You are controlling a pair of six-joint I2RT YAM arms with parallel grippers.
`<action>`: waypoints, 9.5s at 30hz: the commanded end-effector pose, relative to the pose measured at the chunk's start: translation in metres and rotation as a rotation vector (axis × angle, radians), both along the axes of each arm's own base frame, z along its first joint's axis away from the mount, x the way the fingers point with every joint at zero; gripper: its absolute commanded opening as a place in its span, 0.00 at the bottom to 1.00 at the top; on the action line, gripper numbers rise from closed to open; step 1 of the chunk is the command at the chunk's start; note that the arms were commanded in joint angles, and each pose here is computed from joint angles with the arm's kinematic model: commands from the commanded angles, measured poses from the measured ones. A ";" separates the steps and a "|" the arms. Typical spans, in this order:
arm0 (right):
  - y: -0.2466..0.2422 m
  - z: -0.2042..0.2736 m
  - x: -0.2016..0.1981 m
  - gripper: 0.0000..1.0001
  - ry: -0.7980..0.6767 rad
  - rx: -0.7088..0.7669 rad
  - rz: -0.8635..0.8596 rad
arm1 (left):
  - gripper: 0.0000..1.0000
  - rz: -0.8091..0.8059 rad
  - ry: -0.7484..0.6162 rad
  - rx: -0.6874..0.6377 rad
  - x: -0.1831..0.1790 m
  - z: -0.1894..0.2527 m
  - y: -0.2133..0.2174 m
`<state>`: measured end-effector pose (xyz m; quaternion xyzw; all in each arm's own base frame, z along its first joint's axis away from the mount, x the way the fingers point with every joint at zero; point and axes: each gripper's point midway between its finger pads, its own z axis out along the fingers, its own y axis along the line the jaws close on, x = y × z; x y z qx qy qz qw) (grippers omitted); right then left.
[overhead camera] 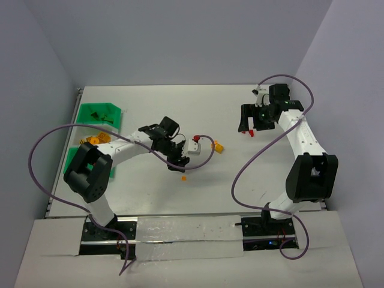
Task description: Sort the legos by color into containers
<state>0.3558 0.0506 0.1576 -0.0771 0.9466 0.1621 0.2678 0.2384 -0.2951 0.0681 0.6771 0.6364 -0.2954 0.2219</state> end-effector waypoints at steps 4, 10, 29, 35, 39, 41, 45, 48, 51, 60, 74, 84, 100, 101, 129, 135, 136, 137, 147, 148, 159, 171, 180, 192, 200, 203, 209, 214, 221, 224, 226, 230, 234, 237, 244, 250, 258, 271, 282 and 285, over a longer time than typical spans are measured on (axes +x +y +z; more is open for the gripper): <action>-0.005 -0.001 -0.006 1.00 0.000 0.005 0.012 | 0.58 -0.027 -0.022 -0.003 -0.012 -0.017 -0.011; -0.007 -0.003 -0.007 1.00 0.008 0.009 0.012 | 0.58 -0.010 -0.011 0.042 -0.025 -0.033 -0.006; -0.007 -0.007 -0.007 1.00 0.040 0.022 0.021 | 0.40 0.047 -0.073 0.188 -0.023 -0.065 -0.003; -0.008 -0.007 -0.007 1.00 0.045 0.019 0.026 | 0.29 0.023 -0.105 0.221 -0.032 -0.070 0.004; -0.007 -0.006 -0.008 1.00 0.046 0.024 0.026 | 0.18 0.041 -0.115 0.235 -0.033 -0.067 0.010; -0.006 -0.006 -0.008 1.00 0.047 0.031 0.027 | 0.12 0.058 -0.122 0.229 -0.031 -0.061 0.010; -0.004 -0.005 -0.007 1.00 0.047 0.039 0.027 | 0.09 0.112 -0.122 0.187 -0.021 -0.039 0.003; -0.004 -0.005 -0.008 1.00 0.050 0.044 0.028 | 0.34 0.170 -0.111 0.143 -0.008 -0.017 -0.004; -0.004 -0.007 -0.009 1.00 0.054 0.039 0.029 | 0.68 0.214 -0.100 0.116 -0.003 -0.001 -0.003; -0.003 -0.010 -0.009 1.00 0.064 0.045 0.031 | 0.67 0.237 -0.094 0.204 -0.009 -0.018 0.018; -0.003 -0.017 -0.010 1.00 0.086 0.048 0.038 | 0.69 0.214 -0.063 0.220 -0.016 -0.036 0.008; -0.005 -0.018 -0.012 1.00 0.088 0.037 0.038 | 0.63 0.215 -0.073 0.253 -0.016 -0.053 -0.004; -0.005 -0.022 -0.012 1.00 0.101 0.043 0.039 | 0.23 0.204 -0.047 0.319 -0.033 -0.068 0.020; -0.005 -0.022 -0.012 1.00 0.102 0.045 0.039 | 0.20 0.207 -0.044 0.321 -0.033 -0.067 0.021; 0.003 -0.018 -0.010 1.00 0.097 0.082 0.059 | 0.02 1.013 -0.033 0.185 0.144 0.065 0.262; 0.005 -0.019 -0.010 1.00 0.096 0.084 0.066 | 0.03 1.210 -0.052 0.237 0.160 0.053 0.340; 0.006 -0.019 -0.011 1.00 0.098 0.084 0.067 | 0.04 1.239 -0.058 0.250 0.163 0.050 0.351; 0.006 -0.018 -0.010 1.00 0.097 0.082 0.067 | 0.04 1.259 -0.058 0.257 0.165 0.048 0.357; 0.004 -0.019 -0.012 1.00 0.098 0.065 0.072 | 0.35 1.375 -0.063 0.337 0.166 0.026 0.395; 0.004 -0.019 -0.012 1.00 0.098 0.063 0.074 | 0.40 1.375 -0.062 0.335 0.165 0.027 0.395; 0.023 -0.023 -0.019 1.00 0.083 -0.008 0.156 | 0.60 1.324 -0.058 0.233 0.166 0.054 0.378; 0.062 -0.048 -0.035 0.99 0.096 -0.110 0.305 | 0.60 1.015 -0.014 -0.135 0.166 0.112 0.220; 0.091 -0.103 -0.006 0.97 0.155 -0.190 0.433 | 0.62 0.849 0.125 -0.352 0.153 0.152 0.155; 0.102 -0.134 0.018 0.91 0.138 -0.290 0.558 | 0.63 0.858 0.099 -0.360 0.145 0.153 0.155; 0.106 -0.139 0.004 0.69 0.167 -0.335 0.671 | 0.62 0.860 0.086 -0.349 0.146 0.153 0.157; 0.106 -0.140 -0.004 0.60 0.188 -0.340 0.695 | 0.62 0.863 0.080 -0.345 0.145 0.152 0.158; 0.109 -0.136 -0.015 0.29 0.198 -0.310 0.708 | 0.62 0.889 0.109 -0.360 0.140 0.147 0.157; 0.141 -0.095 -0.011 0.00 0.160 -0.143 0.654 | 0.65 0.925 0.120 -0.439 0.130 0.156 0.153; 0.217 0.004 0.011 0.00 0.128 0.337 0.376 | 0.78 0.945 0.150 -0.533 0.114 0.162 0.141; 0.246 0.035 0.025 0.00 0.193 0.571 0.192 | 0.83 0.972 0.144 -0.540 0.115 0.159 0.135; 0.257 0.042 0.038 0.00 0.248 0.663 0.037 | 0.86 0.990 0.152 -0.560 0.117 0.162 0.128; 0.261 0.032 0.049 0.00 0.405 0.716 -0.246 | 0.91 0.999 0.158 -0.577 0.118 0.165 0.108; 0.268 0.021 0.039 0.00 0.543 0.785 -0.396 | 0.99 1.035 0.194 -0.577 0.122 0.161 0.087; 0.274 0.017 0.035 0.00 0.606 0.821 -0.449 | 0.99 1.102 0.228 -0.575 0.130 0.158 0.077; 0.297 0.033 0.031 0.00 0.707 0.924 -0.496 | 0.99 1.183 0.153 -0.517 0.145 0.142 0.051; 0.310 0.036 0.022 0.00 0.798 0.990 -0.501 | 0.99 1.223 0.092 -0.503 0.157 0.141 0.037; 0.319 0.044 0.012 0.00 0.842 1.054 -0.470 | 0.85 1.256 0.094 -0.505 0.164 0.138 0.036; 0.325 0.069 0.007 0.00 0.872 1.180 -0.411 | 0.43 1.302 0.135 -0.457 0.163 0.111 0.054; 0.312 0.061 0.011 0.91 0.772 1.123 -0.388 | 0.00 1.334 0.070 -0.443 0.163 0.132 0.131; 0.295 0.046 0.021 1.00 0.653 1.008 -0.373 | 0.00 1.395 0.001 -0.373 0.152 0.146 0.188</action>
